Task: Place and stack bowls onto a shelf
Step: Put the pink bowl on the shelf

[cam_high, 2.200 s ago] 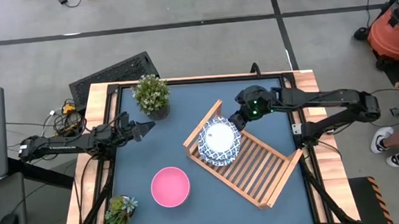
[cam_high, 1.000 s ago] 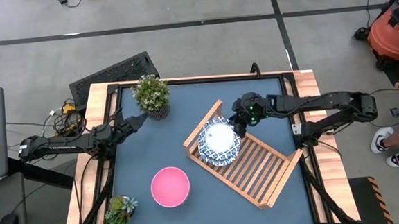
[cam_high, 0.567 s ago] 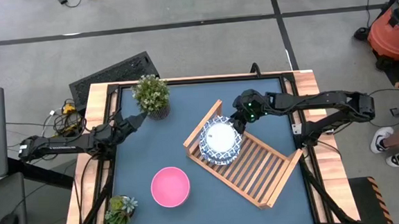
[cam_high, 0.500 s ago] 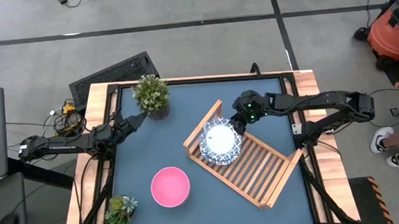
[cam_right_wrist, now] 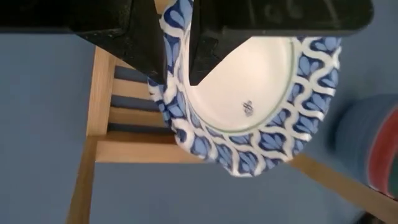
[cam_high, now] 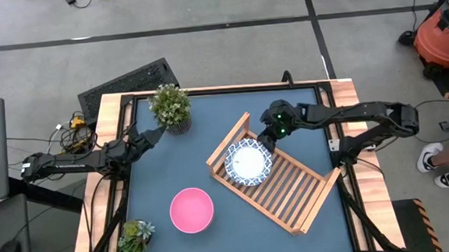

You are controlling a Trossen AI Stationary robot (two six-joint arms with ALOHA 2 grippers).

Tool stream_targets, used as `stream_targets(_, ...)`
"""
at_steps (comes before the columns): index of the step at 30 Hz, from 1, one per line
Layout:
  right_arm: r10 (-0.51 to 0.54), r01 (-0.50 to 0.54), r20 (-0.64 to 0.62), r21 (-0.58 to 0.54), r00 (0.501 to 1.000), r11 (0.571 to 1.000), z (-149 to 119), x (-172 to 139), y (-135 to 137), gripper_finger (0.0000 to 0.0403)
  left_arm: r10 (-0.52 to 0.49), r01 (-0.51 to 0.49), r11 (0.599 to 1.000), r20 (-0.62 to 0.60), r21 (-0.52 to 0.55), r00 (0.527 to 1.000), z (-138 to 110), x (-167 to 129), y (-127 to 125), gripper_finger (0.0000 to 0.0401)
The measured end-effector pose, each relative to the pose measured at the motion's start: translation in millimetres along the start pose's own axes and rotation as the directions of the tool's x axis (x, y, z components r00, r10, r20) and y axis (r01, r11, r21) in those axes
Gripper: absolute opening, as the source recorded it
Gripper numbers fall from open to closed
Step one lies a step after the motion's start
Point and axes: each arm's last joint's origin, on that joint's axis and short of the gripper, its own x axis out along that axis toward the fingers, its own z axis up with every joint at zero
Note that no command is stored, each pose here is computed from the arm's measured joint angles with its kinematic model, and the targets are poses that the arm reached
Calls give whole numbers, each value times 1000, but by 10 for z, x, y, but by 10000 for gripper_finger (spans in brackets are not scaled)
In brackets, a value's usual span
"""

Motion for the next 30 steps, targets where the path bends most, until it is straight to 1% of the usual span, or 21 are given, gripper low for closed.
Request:
stream_targets(2,20,-20,48,-10,999,1000,41,-64,33,91,-11,11,1000,-10,-2,1000,-1,0,-7,112)
stream_targets(4,39,-39,88,-4,995,999,72,-142,71,91,-45,45,999,-46,4,998,-6,-1,-27,112)
stream_targets(6,68,-68,139,-9,988,998,105,-221,126,91,-94,95,995,-93,8,991,-11,-3,-57,112)
stream_targets(8,96,-94,183,-19,978,995,128,-311,179,91,-162,161,987,-133,-17,978,-7,-9,-105,112)
stream_targets(10,128,-123,228,-39,965,992,150,-395,240,91,-245,241,969,-166,-47,955,5,-20,-166,112)
stream_targets(12,159,-149,265,-57,951,987,164,-469,296,91,-331,324,944,-194,-68,923,22,-35,-229,112)
stream_targets(14,199,-182,309,-84,930,980,187,-529,364,91,-386,379,922,-211,-72,898,51,-48,-303,112)
stream_targets(16,247,-218,348,-121,904,968,208,-561,448,91,-419,416,907,-219,-60,881,89,-59,-383,112)
stream_targets(19,314,-267,381,-171,870,948,247,-565,593,91,-419,423,906,-217,-29,882,135,-63,-465,112)
stream_targets(24,370,-286,384,-260,846,922,456,-617,883,91,-342,353,936,-224,7,913,151,-52,-485,112)
stream_targets(28,397,-296,353,-308,847,904,642,-723,1130,91,-347,363,931,-228,31,910,179,-61,-528,112)
stream_targets(30,383,-288,328,-303,864,909,716,-781,1241,91,-385,407,912,-237,50,892,219,-85,-588,112)
